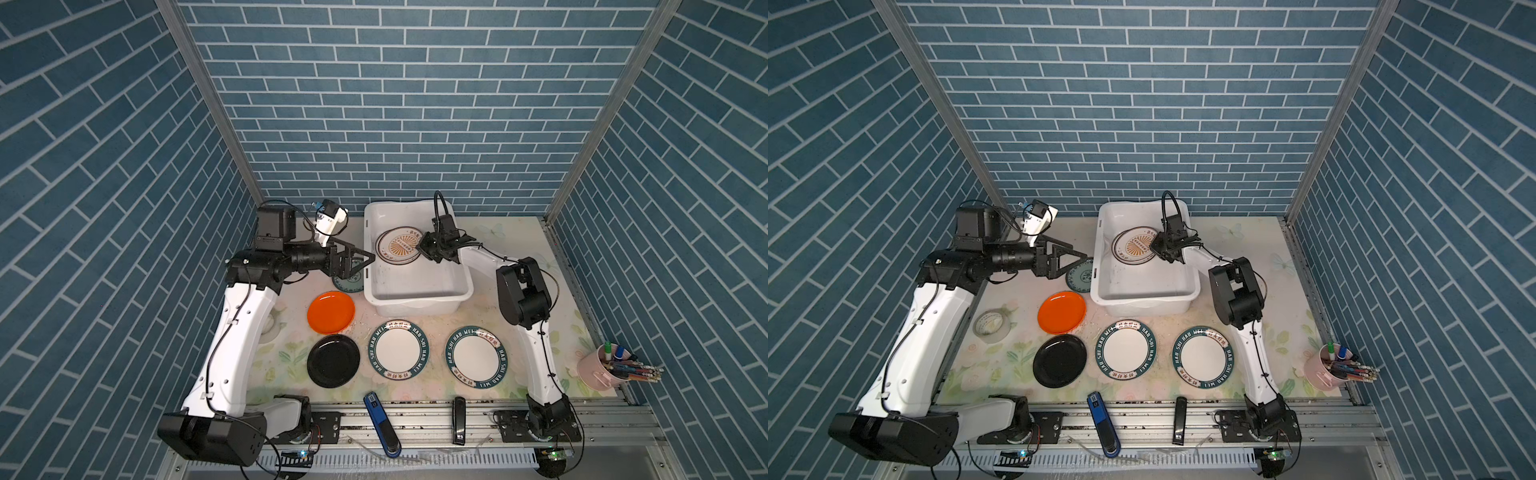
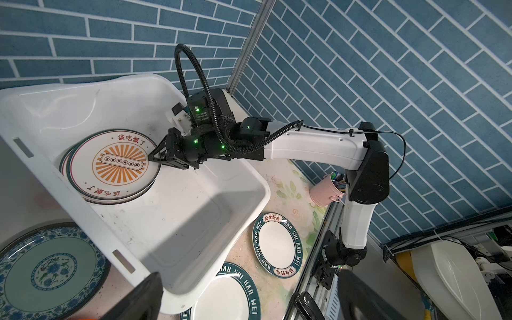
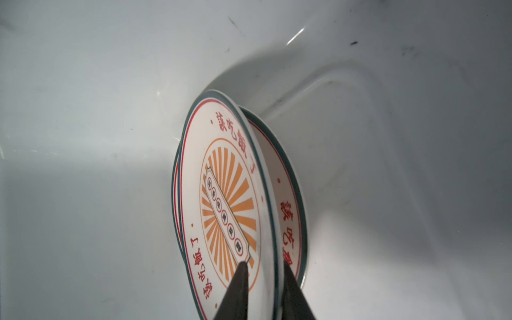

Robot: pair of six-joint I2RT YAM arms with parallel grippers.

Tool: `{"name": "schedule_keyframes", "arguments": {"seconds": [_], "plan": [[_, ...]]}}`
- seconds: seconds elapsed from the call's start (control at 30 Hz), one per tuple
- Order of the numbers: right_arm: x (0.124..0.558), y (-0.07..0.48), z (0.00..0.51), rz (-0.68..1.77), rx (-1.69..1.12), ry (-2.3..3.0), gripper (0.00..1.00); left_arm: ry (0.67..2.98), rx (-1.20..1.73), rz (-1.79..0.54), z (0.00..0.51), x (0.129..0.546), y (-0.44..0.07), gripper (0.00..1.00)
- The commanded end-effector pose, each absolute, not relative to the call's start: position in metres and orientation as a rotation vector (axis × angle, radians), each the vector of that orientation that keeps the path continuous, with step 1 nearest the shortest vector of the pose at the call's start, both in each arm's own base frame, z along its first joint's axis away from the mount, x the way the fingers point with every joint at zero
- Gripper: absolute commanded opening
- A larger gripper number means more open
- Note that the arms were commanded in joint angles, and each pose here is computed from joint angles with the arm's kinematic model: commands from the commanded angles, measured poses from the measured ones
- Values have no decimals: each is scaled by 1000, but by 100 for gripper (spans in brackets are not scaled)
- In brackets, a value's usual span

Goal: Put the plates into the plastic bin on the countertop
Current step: 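Lay the sunburst plate flat onto the first plate with the right gripper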

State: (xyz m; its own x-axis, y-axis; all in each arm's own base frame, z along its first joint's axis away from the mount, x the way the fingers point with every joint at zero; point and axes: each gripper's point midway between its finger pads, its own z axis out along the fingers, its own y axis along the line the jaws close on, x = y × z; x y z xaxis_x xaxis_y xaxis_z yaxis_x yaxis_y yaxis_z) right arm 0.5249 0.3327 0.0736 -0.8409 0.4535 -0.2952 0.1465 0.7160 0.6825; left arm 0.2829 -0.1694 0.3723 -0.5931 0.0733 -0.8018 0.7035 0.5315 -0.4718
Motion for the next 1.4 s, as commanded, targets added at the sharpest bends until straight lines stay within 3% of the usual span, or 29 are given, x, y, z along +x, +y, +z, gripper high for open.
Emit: {"name": "schedule_keyframes", "arguments": {"seconds": [0.0, 0.83, 1.37], "plan": [[525, 335, 71, 954, 475, 2472, 23, 1994, 633, -1067, 378, 279, -168, 100], [518, 328, 61, 899, 489, 2528, 34, 1986, 641, -1082, 378, 278, -169, 100], [523, 332, 62, 880, 459, 2568, 36, 1987, 643, -1085, 377, 278, -169, 100]]}}
